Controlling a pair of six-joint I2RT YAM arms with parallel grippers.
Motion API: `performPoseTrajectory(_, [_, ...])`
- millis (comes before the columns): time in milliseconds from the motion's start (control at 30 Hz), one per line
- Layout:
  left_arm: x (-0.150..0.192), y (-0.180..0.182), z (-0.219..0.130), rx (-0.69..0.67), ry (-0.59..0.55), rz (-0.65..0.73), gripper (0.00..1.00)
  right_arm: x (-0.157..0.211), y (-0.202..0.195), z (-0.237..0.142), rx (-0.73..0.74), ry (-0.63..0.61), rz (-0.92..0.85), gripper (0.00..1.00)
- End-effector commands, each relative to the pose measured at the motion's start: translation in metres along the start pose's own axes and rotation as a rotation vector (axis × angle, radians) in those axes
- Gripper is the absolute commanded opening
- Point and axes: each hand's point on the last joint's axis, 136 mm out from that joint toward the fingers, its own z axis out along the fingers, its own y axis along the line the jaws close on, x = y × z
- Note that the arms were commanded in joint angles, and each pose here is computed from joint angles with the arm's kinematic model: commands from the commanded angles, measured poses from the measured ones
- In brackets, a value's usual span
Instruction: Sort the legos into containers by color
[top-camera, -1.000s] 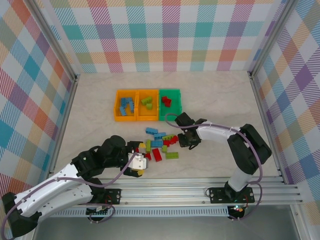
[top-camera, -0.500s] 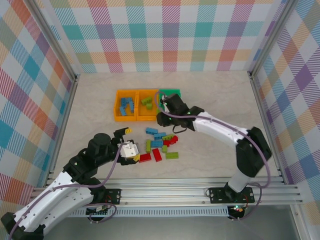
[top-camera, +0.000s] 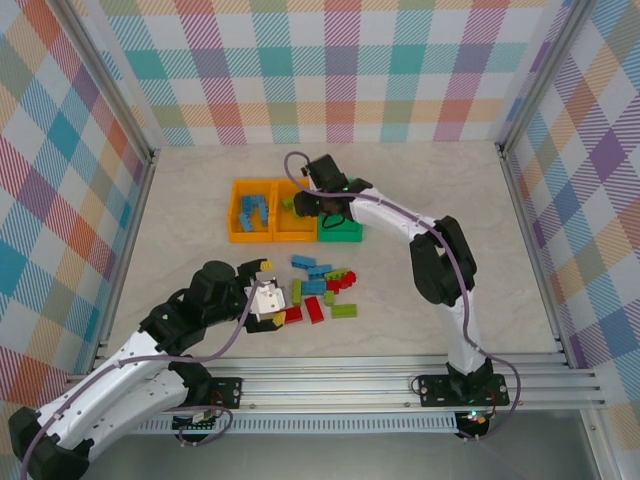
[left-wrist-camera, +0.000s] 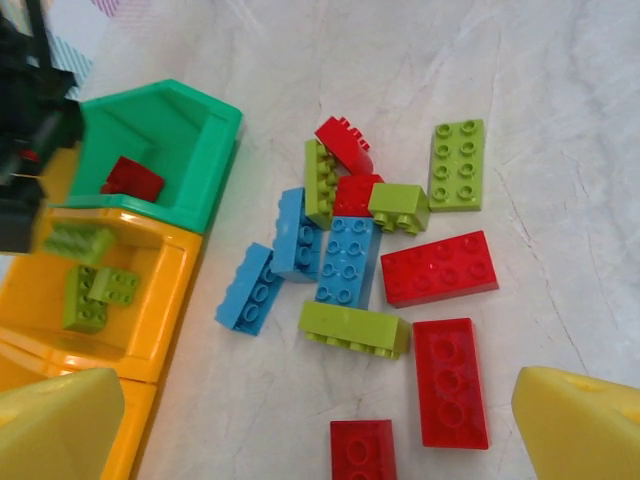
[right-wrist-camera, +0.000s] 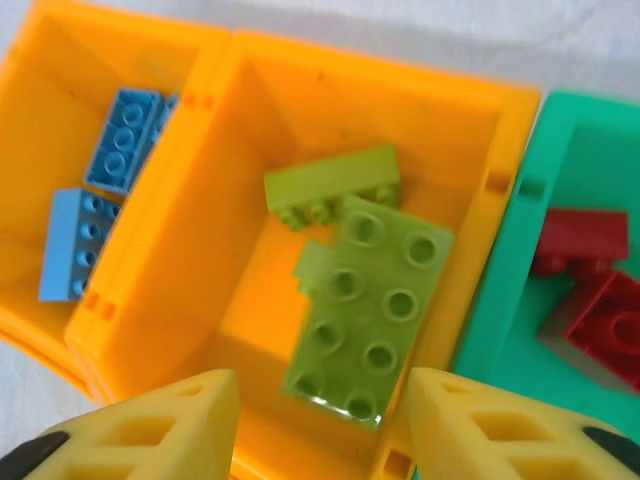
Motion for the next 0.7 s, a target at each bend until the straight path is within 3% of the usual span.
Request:
performPoseTrajectory(0, [-0.003,-0.001,0.002,0.004,-0.028,-0.006,1.00,-0.005,0.008,-0.018,-0.013,0.005,-0.034,0.50])
performPoseTrajectory(100, [0.004,0.000,0.003,-0.010,0.004,-0.003,1.00,-0.006,0.010,-0.038,-0.029,-0.005,-0.052,0.50])
performPoseTrajectory(233, [0.015,-0.001,0.006,-0.024,0.045,0.003,1.00,0.000,0.021,-0.095,-0.104,-0.017,-0.094,0.50])
performPoseTrajectory(333, [0.026,-0.004,0.007,-0.008,0.097,0.017,1.00,0.034,0.029,-0.142,-0.213,-0.014,-0.114,0.52])
performPoseTrajectory(533, [0.069,-0.025,0.006,0.145,0.348,0.089,1.00,0.116,0.028,-0.214,-0.380,-0.033,-0.017,0.57])
performPoseTrajectory(667, [0.074,-0.027,0.016,0.246,0.363,-0.061,0.98,0.151,0.042,-0.248,-0.527,0.022,-0.030,0.62])
